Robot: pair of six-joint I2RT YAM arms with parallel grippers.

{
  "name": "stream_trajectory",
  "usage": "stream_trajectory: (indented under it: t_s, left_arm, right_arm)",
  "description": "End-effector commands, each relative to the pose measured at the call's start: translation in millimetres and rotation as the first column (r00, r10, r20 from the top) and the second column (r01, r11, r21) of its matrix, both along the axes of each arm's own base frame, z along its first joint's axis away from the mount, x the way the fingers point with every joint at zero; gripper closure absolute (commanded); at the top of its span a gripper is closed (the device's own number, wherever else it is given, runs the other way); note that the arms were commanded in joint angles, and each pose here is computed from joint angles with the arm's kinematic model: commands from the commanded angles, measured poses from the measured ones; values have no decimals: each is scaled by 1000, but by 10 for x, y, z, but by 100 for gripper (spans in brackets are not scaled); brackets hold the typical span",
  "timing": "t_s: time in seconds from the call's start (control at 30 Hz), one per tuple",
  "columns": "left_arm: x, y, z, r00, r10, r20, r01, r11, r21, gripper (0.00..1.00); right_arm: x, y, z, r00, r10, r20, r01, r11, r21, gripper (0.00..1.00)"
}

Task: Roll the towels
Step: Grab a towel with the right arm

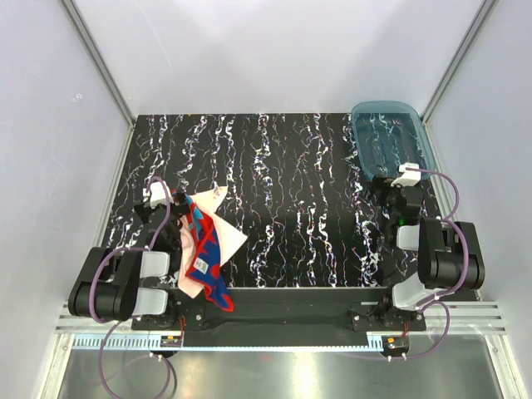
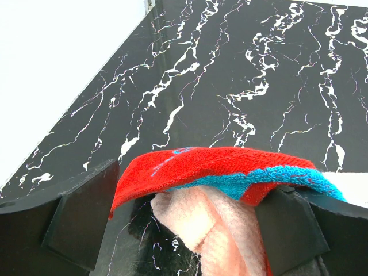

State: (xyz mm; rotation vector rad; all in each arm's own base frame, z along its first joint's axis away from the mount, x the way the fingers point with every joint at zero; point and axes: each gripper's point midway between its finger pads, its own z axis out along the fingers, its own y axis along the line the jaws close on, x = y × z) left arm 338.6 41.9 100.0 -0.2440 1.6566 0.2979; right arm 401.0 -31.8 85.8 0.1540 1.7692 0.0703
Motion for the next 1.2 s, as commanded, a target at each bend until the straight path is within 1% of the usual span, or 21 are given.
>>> stream_trajectory:
  t_s: [0.0, 0.33, 0.37, 0.43, 0.5, 0.57, 0.6, 0.7, 0.73, 0.8, 0.83, 0.87, 0.9, 0.93, 0.97, 1.0, 1.03, 1.07, 1.1, 1.13, 1.17]
  left_arm:
    - [110, -24, 262, 994, -9, 106, 12, 1000, -24, 1]
    - [114, -24, 268, 994, -9, 108, 12, 1000, -24, 1]
    - [114, -21, 268, 994, -9, 108, 12, 1000, -24, 1]
    - [120, -21, 240, 995, -19, 94, 22, 999, -28, 1]
    - [124, -14, 253, 995, -16, 99, 19, 999, -28, 1]
    - [136, -17, 257, 995, -18, 99, 21, 999, -28, 1]
    - [136, -17, 257, 995, -18, 99, 21, 999, -28, 1]
    - [135, -17, 258, 995, -18, 99, 21, 999, -28, 1]
    - [135, -17, 258, 995, -18, 99, 21, 999, -28, 1]
    - [132, -17, 261, 995, -18, 100, 21, 999, -28, 1]
    - [132, -17, 256, 995, -18, 99, 21, 999, -28, 1]
    - [132, -17, 261, 995, -18, 100, 21, 999, -28, 1]
    - [128, -16, 255, 995, -18, 99, 21, 999, -28, 1]
    - [134, -14, 267, 995, -16, 102, 19, 999, -28, 1]
    - [135, -17, 262, 995, -18, 100, 21, 999, -28, 1]
    - [132, -17, 256, 995, -18, 99, 21, 999, -28, 1]
    - [135, -17, 253, 995, -18, 97, 21, 999, -28, 1]
    - [132, -17, 256, 995, -18, 99, 21, 999, -28, 1]
    - [131, -14, 265, 995, -16, 102, 19, 999, -28, 1]
    - [128, -14, 259, 995, -16, 100, 19, 999, -28, 1]
    - [129, -15, 257, 995, -16, 101, 19, 999, -30, 1]
  right_arm:
    - [75, 18, 156, 999, 6, 54, -6, 1000, -14, 0]
    - [76, -27, 162, 998, -21, 53, 21, 1000, -8, 0]
    - [72, -27, 301, 996, -35, 80, 36, 999, -8, 0]
    - [62, 40, 504, 999, -19, 38, 20, 999, -27, 0]
    - [89, 127, 674, 1000, -11, -21, 12, 1000, 26, 0]
    - [64, 366, 1000, 998, 67, -6, -65, 990, 122, 0]
    - [30, 702, 1143, 988, 150, -34, -145, 980, 133, 0]
    - [-232, 1414, 1591, 946, 324, -11, -323, 945, 49, 0]
    - [-447, 1915, 1689, 894, 448, -6, -446, 893, 61, 0]
    - [-793, 2456, 1931, 764, 644, 39, -637, 745, 197, 0]
    - [-947, 2665, 2003, 727, 684, 59, -637, 640, 430, 0]
    - [-1041, 2828, 1924, 676, 735, 48, -634, 548, 546, 0]
    - [-1058, 2938, 1866, 653, 752, 95, -625, 463, 629, 0]
    - [-1048, 3140, 1626, 616, 786, 49, -533, 371, 760, 0]
    - [-1212, 3346, 1554, 526, 850, 39, -555, 308, 773, 0]
    - [-1284, 3508, 1469, 506, 861, -50, -540, 361, 760, 0]
    - [-1325, 3618, 1334, 510, 853, -113, -638, 463, 615, 0]
    - [-1605, 3957, 1216, 540, 823, -177, -679, 550, 486, 0]
    - [-1703, 4090, 1291, 528, 826, -200, -712, 558, 427, 0]
    - [-1794, 4253, 1070, 482, 832, -275, -733, 555, 394, 3]
    - [-1958, 4401, 980, 436, 838, -328, -750, 540, 383, 12]
